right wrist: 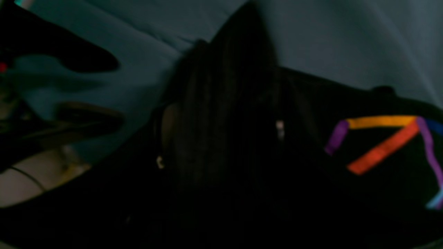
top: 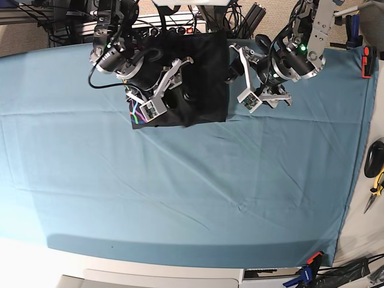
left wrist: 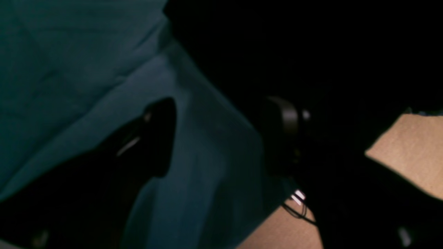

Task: Fold the T-shirt properly
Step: 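Fold the sleeve end over toward the left gripper with the right gripper, then release the folded end and raise the right gripper away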

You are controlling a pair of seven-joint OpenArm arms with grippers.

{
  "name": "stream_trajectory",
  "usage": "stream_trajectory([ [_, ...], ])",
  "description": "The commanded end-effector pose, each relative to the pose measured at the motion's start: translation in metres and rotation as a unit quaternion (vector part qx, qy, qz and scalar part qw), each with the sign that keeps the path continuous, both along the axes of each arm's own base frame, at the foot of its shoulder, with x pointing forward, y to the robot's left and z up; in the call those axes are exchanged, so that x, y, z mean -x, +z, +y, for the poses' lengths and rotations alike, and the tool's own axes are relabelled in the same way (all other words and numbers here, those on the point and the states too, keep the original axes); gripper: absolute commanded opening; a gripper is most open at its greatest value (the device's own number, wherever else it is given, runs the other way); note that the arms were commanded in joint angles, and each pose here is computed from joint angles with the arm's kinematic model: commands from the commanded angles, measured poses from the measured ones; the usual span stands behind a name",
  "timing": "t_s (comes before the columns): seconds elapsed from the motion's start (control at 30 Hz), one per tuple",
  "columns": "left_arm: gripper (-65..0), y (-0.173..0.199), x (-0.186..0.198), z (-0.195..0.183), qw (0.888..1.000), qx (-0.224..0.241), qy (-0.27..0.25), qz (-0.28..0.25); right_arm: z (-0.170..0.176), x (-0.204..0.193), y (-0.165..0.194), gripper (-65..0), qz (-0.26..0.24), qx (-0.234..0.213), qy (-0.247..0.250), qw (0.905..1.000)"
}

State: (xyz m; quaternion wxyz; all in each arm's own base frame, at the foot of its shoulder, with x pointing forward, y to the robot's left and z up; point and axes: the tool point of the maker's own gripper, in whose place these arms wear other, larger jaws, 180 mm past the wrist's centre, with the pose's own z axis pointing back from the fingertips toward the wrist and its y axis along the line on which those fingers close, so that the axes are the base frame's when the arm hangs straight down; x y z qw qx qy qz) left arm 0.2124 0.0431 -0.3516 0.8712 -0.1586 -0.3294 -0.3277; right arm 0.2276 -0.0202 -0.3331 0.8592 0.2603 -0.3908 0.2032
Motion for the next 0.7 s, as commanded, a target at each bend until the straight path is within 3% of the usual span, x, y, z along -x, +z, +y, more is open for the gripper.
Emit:
stream_trajectory([
  [0.0, -27.7, 0.01, -0.004, -0.003, 1.0, 0.012, -0.002, -0.017, 0.006, -0.003, 0.013, -36.1, -0.018, -0.022, 0.006, 0.9996],
  [0.2, -27.7, 0.01, -0.004, -0.003, 1.0, 0.012, -0.002, -0.017, 0.025, 0.007, 0.029, -36.1, -0.018, -0.088, 0.046, 0.9949],
  [0.37, -27.7, 0.01, -0.005, -0.003, 1.0, 0.012, -0.002, -0.017, 0.044, 0.022, 0.051, -36.1, -0.008, -0.169, 0.09, 0.9815],
  [0.43, -27.7, 0.01, -0.005, -0.002, 1.0, 0.009, -0.002, -0.019, 0.046, 0.024, 0.055, -36.1, -0.006, -0.182, 0.096, 0.9785],
  [0.57, -27.7, 0.009, -0.006, 0.001, 1.0, 0.0, 0.001, -0.022, 0.026, 0.018, 0.069, -38.2, -0.041, -0.138, 0.079, 0.9864],
  [0.67, -27.7, 0.009, -0.006, 0.001, 1.0, 0.0, 0.001, -0.022, -0.013, 0.008, 0.088, -55.4, -0.096, -0.069, 0.025, 0.9927],
])
